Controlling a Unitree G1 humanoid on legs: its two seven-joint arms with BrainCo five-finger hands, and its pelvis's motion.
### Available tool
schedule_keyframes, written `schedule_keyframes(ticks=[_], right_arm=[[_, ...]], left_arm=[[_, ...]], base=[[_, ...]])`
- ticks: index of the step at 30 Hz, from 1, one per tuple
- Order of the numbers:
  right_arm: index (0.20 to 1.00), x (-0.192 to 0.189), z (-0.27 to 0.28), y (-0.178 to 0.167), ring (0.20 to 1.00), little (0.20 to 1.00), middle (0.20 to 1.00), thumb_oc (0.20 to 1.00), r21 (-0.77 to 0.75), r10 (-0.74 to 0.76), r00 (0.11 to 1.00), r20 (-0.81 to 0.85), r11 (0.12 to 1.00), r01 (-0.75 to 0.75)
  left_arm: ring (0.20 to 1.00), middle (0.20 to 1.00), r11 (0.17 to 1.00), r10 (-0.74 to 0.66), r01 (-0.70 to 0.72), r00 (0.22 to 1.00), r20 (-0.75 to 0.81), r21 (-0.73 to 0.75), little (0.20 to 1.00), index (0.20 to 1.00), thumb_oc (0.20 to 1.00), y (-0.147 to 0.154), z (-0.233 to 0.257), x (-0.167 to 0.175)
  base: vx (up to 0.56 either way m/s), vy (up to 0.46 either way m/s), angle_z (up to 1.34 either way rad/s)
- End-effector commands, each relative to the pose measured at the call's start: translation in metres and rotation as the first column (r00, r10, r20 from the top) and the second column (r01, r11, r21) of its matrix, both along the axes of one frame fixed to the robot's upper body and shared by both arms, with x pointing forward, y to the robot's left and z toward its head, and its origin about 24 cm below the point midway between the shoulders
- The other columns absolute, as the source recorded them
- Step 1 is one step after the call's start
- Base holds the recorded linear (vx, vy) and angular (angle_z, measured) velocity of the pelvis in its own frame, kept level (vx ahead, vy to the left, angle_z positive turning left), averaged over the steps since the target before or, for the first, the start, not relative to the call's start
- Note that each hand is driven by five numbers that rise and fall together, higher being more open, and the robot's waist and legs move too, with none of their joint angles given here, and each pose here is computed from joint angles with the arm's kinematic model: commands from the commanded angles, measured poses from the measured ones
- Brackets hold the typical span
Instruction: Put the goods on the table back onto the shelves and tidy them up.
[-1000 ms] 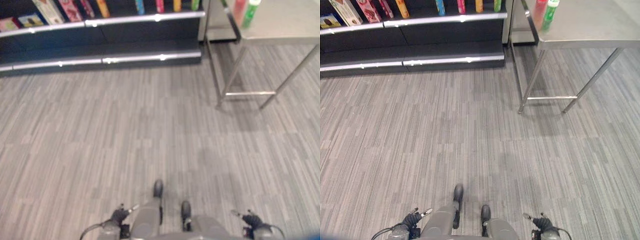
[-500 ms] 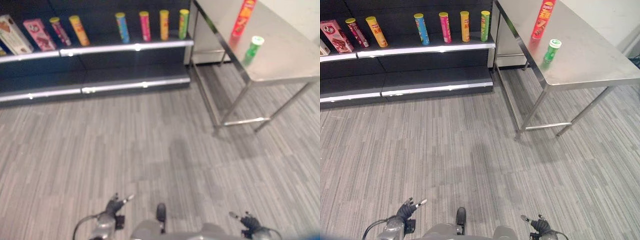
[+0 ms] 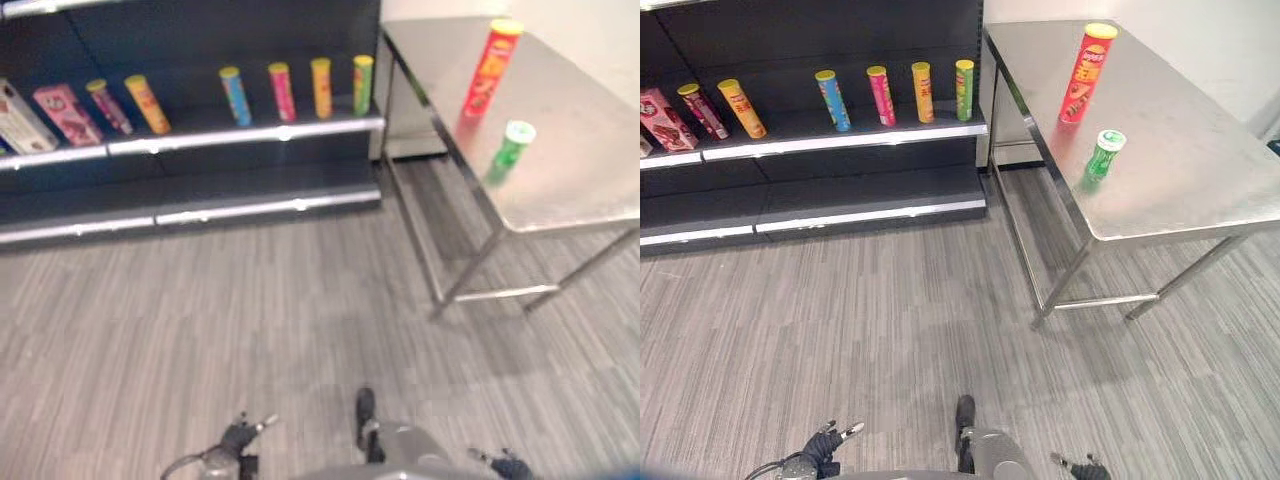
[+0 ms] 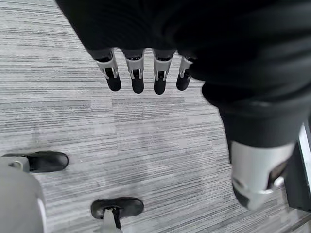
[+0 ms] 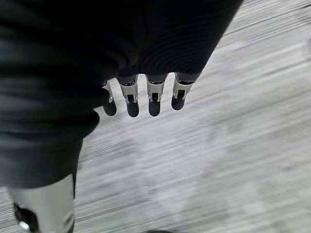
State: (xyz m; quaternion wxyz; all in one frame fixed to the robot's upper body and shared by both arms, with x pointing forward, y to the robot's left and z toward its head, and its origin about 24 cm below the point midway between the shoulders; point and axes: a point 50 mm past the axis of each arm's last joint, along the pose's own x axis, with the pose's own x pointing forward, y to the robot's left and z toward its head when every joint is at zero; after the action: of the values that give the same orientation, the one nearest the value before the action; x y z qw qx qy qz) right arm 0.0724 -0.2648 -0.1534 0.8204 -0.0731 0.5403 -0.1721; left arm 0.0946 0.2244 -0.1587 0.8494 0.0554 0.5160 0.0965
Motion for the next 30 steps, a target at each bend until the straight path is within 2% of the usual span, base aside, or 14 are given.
schedule_keyframes(ticks=[1, 7, 14, 24, 30], right_arm=[[1.000, 0.011, 0.006, -0.013, 1.000, 1.000, 1.000, 1.000, -0.038, 0.023, 0.999, 0.025, 0.999, -0.022], [1.000, 0.032, 0.017, -0.027, 1.000, 1.000, 1.000, 1.000, -0.083, 0.037, 0.996, 0.075, 0.996, -0.031], [1.000, 0.041, 0.020, -0.026, 1.000, 1.000, 1.000, 1.000, -0.083, 0.055, 0.993, 0.100, 0.995, -0.047], [1.000, 0.039, 0.020, -0.028, 1.000, 1.000, 1.000, 1.000, -0.101, 0.059, 0.995, 0.086, 0.994, -0.051], [1.000, 0.035, 0.016, -0.023, 1.000, 1.000, 1.000, 1.000, -0.073, 0.024, 0.996, 0.082, 0.997, -0.018]], left_arm=[[1.000, 1.000, 0.998, -0.052, 0.050, 0.998, 0.044, 0.045, 1.000, 1.000, 1.000, 0.009, 0.007, 0.015], [1.000, 1.000, 0.999, -0.027, 0.024, 0.996, 0.081, 0.036, 1.000, 1.000, 1.000, 0.008, 0.010, 0.022], [1.000, 1.000, 0.999, -0.029, 0.027, 0.997, 0.073, 0.018, 1.000, 1.000, 1.000, 0.004, 0.008, 0.018], [1.000, 1.000, 1.000, -0.003, 0.003, 1.000, 0.016, 0.026, 1.000, 1.000, 1.000, 0.008, 0.002, -0.001], [1.000, 1.000, 0.999, -0.008, 0.006, 0.999, 0.031, 0.046, 1.000, 1.000, 1.000, 0.014, 0.005, 0.006]], base=[[0.28, -0.124, 0.18], [0.26, -0.144, -0.10], [0.21, -0.014, -0.31], [0.31, 0.091, -0.36], [0.37, 0.255, -0.74]])
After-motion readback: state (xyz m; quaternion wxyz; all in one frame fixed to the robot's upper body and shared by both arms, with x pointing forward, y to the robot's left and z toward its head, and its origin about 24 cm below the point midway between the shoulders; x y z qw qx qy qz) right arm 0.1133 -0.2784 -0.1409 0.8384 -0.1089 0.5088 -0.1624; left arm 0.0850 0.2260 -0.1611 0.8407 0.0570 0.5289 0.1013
